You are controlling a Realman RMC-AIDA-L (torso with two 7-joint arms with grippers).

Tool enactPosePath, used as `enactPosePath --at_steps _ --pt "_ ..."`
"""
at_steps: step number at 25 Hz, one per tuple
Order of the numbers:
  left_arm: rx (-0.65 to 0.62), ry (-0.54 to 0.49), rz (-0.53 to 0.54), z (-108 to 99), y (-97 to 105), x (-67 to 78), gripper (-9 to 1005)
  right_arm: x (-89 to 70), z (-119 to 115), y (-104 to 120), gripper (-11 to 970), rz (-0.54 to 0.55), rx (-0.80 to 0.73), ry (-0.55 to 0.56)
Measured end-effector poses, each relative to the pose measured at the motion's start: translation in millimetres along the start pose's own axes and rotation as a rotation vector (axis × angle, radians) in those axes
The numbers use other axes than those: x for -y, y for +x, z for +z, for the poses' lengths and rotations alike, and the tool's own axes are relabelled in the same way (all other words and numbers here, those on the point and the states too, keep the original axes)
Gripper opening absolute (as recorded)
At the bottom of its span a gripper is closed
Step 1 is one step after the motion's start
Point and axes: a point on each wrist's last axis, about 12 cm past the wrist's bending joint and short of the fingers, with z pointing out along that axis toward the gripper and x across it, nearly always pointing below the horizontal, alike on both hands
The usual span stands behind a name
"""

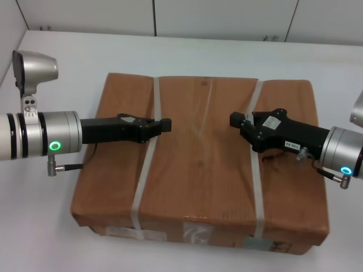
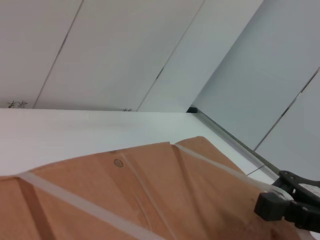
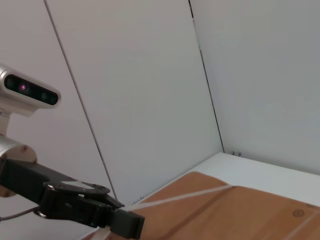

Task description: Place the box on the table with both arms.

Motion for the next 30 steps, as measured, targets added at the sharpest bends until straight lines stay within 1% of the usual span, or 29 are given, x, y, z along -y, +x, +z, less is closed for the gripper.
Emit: enactPosePath --at_steps 13,16,19,25,26,27,30 --pt "0.001 -0.011 0.016 1 1 -0.8 20 0.5 1 0 22 -0.003 -0.008 0.004" --pt "0.0 -0.037 0.04 3 2 -2.8 20 1.5 2 1 22 -0.009 -0.017 0.013" --pt "-0.012 -0.091 0.077 8 7 -6.6 19 4.7 5 3 22 -0.017 -0.048 0.045" --pt "-0.051 -0.175 0.12 20 17 -10.7 19 13.1 25 6 21 -0.015 -0.158 0.143" --pt "-0.051 -0.175 0.12 20 17 -10.7 19 14.0 28 6 21 -0.016 -0.177 0.158" --pt "-0.074 -0.204 0.134 26 19 -11.7 18 14.6 31 6 21 -0.017 -0.192 0.17" --pt "-0.099 -0.227 0.152 31 21 -12.4 18 15.6 36 8 21 -0.016 -0.226 0.196"
